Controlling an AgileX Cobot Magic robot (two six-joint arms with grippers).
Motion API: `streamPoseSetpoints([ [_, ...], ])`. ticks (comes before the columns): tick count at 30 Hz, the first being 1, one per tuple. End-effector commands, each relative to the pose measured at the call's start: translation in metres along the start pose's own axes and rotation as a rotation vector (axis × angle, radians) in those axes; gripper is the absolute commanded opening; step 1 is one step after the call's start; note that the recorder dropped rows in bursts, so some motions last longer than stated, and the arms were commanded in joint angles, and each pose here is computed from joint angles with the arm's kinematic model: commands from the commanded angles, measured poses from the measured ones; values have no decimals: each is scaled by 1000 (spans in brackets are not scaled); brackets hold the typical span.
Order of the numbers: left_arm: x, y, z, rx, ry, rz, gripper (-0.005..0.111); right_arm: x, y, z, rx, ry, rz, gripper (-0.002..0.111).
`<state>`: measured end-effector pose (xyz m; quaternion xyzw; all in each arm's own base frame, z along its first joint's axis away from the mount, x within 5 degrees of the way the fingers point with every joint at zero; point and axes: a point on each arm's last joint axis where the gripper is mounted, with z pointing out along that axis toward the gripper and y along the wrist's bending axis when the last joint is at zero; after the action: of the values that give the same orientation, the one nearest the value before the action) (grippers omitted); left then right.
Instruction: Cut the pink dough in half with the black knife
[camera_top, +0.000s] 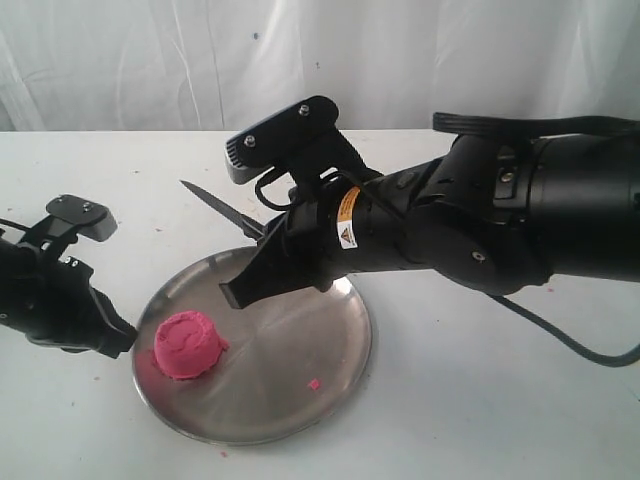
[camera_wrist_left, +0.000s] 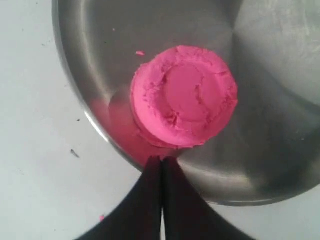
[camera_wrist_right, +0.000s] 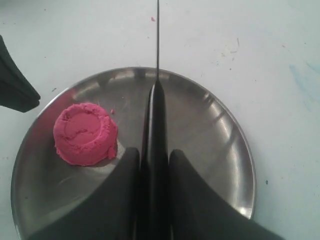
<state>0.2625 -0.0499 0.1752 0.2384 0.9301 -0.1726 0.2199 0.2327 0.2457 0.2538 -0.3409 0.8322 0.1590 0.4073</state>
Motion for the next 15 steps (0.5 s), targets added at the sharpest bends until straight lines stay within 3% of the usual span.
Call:
streamPoseSetpoints([
  [1,-4,5,10,9,13,-8,0,-3,-2,-3,1,-27,-8,0],
  [15,-17,13,29,35,34,-34,0,-3,-2,-3,0,-32,-20,0],
])
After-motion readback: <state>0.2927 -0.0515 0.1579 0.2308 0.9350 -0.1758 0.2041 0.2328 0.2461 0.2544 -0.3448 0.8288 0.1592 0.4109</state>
